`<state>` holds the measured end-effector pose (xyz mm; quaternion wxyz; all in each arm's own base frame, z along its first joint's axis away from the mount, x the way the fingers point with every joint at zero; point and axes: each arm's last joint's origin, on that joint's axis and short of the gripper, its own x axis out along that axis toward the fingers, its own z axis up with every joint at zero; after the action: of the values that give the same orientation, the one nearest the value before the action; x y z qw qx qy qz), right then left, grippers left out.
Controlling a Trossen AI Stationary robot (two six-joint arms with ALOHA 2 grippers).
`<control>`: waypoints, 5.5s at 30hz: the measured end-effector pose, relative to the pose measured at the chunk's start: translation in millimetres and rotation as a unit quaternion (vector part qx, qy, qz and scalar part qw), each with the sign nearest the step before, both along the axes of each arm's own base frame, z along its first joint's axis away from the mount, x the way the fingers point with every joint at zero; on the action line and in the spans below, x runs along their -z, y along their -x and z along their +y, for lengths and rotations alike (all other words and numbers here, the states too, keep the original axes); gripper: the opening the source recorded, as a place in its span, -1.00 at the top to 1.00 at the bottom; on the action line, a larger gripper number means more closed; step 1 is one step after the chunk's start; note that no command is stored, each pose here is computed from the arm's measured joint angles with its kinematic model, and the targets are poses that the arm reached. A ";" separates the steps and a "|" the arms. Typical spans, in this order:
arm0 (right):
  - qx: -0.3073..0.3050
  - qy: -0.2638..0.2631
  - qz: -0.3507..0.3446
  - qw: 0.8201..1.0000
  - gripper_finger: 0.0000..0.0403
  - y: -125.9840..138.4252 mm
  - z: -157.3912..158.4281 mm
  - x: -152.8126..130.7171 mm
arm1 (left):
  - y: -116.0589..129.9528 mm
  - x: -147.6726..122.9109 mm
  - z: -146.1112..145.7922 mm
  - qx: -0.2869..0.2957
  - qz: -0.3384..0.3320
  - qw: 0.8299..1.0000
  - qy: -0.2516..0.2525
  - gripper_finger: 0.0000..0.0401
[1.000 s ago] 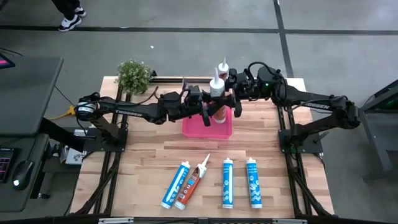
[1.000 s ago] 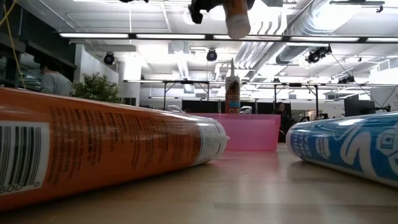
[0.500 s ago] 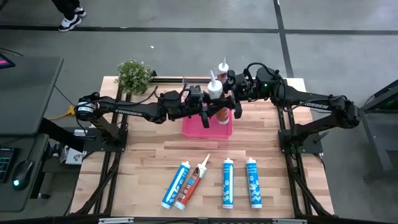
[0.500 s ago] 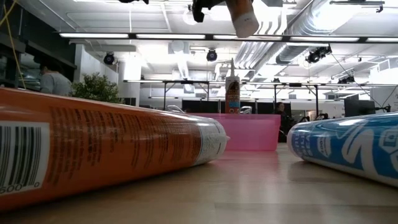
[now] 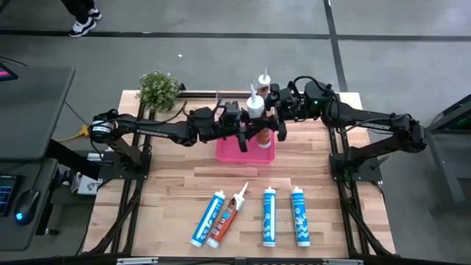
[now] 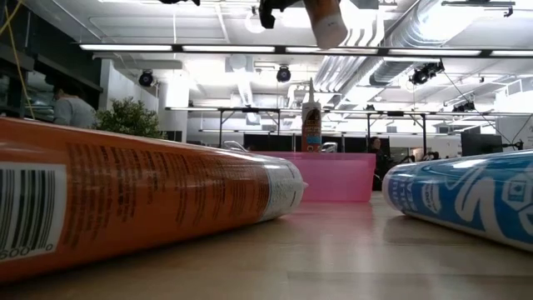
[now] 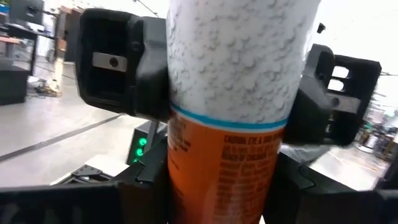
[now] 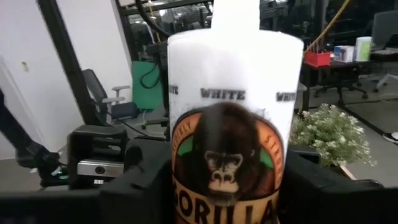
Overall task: Pick & place silicon tubes, Sealant and Lysol wipes
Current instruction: Put the right orange sealant into the transparent container
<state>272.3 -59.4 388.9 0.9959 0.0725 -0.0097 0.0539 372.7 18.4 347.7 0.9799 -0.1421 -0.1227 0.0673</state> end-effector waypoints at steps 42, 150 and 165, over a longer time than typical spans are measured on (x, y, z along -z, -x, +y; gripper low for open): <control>0.328 0.020 0.132 0.935 -0.75 127.4 -7.9 -16.9 | 41.9 23.8 158.3 -0.054 0.135 0.988 -0.052 0.21; 0.447 -0.034 0.166 0.878 -0.75 133.2 -13.1 -6.7 | 10.8 157.5 302.4 0.007 0.139 0.990 0.030 -0.02; 0.448 -0.030 0.168 0.878 -0.75 133.3 -13.1 -6.7 | 10.9 157.7 302.7 0.001 0.140 0.989 0.036 -0.09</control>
<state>139.0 -72.6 395.7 0.8977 0.0980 0.1243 -0.4113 361.8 321.0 190.1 0.9818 -0.1664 0.0188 0.0896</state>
